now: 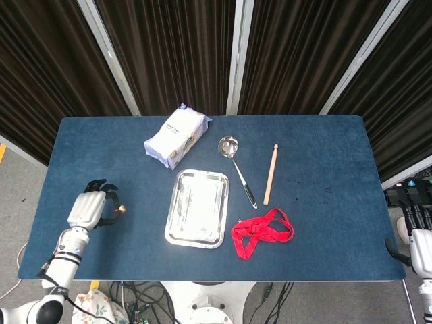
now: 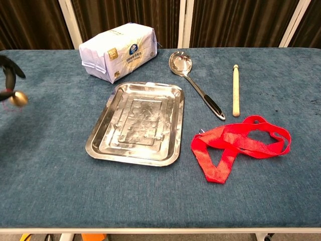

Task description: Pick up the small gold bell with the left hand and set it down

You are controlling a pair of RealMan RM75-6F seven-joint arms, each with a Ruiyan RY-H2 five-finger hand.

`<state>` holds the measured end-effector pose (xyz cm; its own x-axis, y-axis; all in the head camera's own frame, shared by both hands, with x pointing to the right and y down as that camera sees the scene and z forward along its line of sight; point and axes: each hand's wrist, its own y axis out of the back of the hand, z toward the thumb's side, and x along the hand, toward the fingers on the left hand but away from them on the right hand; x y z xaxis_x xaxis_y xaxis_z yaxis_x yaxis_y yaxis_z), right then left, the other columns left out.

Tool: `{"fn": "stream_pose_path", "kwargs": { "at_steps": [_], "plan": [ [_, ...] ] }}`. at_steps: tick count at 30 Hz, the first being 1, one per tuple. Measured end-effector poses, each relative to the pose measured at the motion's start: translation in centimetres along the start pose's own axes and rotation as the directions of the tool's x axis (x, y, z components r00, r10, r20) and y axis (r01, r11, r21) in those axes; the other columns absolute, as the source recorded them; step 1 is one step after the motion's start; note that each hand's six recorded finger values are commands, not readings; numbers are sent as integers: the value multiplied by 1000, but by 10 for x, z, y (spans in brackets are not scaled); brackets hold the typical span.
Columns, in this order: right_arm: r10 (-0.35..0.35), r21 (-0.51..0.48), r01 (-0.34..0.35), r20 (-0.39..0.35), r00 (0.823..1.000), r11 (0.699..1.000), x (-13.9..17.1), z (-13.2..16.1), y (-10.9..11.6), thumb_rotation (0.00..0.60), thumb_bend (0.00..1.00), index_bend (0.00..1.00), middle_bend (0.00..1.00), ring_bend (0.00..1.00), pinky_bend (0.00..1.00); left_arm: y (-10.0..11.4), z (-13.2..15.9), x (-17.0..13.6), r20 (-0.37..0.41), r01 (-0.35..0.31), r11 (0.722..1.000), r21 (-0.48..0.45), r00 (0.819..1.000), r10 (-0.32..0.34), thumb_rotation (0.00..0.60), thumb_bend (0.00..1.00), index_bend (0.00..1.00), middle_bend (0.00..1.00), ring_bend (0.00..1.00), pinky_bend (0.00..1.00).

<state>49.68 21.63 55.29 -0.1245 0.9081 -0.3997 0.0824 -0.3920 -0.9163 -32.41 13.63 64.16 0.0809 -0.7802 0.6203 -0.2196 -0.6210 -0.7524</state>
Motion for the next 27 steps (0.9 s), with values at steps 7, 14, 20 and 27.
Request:
{"fn": "stream_pose_path", "kwargs": {
  "at_steps": [7,14,20,27],
  "plan": [
    [-9,4,9,-5,1000,1000,1,2,3,600,228,0,0,0,0,-9,-6,31,4,-91,988,126,996,91,600,473,625,226,73,56],
    [-4,9,4,-3,1000,1000,2,3,2,600,227,0,0,0,0,-36,-15,55,-26,6,993,122,1000,-3,600,473,626,226,73,55],
    [3,11,-3,-4,1000,1000,0,4,0,600,228,0,0,0,0,-51,-18,71,-40,57,993,104,998,-54,600,473,628,226,73,52],
    [8,10,-8,0,1000,1000,0,3,-2,600,228,0,0,0,0,-56,-20,76,-49,70,994,88,997,-66,600,460,580,220,68,52]
  ]
}}
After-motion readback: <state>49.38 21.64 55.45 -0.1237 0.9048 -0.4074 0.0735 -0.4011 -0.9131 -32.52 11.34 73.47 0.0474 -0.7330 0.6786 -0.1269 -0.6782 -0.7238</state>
